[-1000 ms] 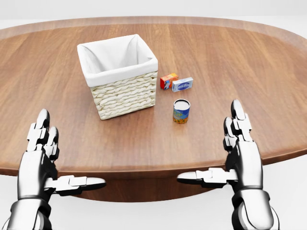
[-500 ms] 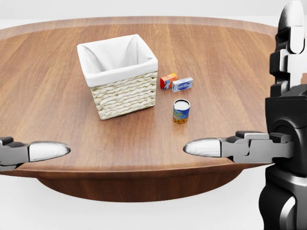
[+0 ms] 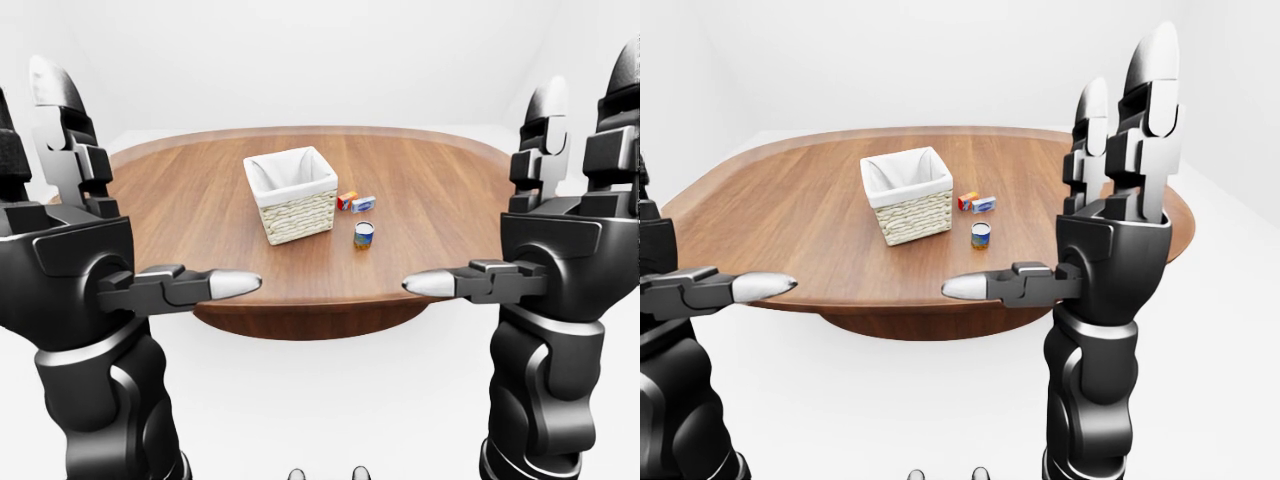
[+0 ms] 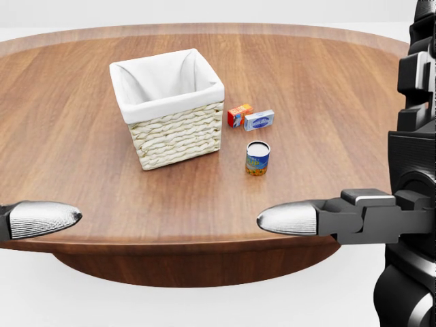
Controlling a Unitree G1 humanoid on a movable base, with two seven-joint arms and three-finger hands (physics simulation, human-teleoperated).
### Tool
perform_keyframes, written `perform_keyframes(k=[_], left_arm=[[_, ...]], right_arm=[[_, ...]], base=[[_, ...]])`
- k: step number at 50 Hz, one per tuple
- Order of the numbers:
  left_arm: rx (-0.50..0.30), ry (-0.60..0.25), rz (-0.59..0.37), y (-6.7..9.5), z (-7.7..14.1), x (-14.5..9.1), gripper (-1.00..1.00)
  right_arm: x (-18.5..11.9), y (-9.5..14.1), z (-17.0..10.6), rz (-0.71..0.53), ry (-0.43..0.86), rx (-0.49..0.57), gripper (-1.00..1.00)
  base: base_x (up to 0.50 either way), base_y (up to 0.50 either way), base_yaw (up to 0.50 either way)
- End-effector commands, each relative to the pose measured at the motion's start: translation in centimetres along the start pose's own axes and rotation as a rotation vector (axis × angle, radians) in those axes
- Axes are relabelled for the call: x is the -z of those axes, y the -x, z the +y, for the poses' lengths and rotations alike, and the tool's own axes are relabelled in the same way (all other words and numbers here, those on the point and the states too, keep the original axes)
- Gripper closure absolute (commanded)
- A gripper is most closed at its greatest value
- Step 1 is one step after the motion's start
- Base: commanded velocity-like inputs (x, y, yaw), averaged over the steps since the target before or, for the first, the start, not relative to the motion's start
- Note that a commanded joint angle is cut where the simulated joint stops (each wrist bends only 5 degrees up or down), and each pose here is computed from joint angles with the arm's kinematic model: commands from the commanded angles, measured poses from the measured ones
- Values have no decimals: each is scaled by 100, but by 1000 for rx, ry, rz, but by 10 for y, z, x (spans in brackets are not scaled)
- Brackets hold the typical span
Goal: Pick up the alphabet soup and put it in the basket.
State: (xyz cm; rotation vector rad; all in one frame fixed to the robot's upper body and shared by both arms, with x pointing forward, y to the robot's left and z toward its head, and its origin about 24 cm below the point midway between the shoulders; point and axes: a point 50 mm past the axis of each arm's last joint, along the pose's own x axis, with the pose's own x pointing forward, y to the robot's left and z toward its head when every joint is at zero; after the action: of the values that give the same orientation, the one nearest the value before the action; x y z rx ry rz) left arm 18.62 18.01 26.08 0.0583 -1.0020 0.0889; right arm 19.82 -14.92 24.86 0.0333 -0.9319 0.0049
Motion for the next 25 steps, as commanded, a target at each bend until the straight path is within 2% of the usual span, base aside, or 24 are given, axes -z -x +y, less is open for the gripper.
perform_keyframes(k=[1,3,25], left_arm=[[5,3,122,9,-3,22,-100],[13,-5,145,11,-4,27,-100],[15,-10,144,11,-5,26,-100]], right_arm=[[2,1,0,11,10,0,-100],[2,1,1,10,15,-9,-100],[2,1,1,10,18,-11,-100]], base=[[0,0,0],[0,0,0],[0,0,0]])
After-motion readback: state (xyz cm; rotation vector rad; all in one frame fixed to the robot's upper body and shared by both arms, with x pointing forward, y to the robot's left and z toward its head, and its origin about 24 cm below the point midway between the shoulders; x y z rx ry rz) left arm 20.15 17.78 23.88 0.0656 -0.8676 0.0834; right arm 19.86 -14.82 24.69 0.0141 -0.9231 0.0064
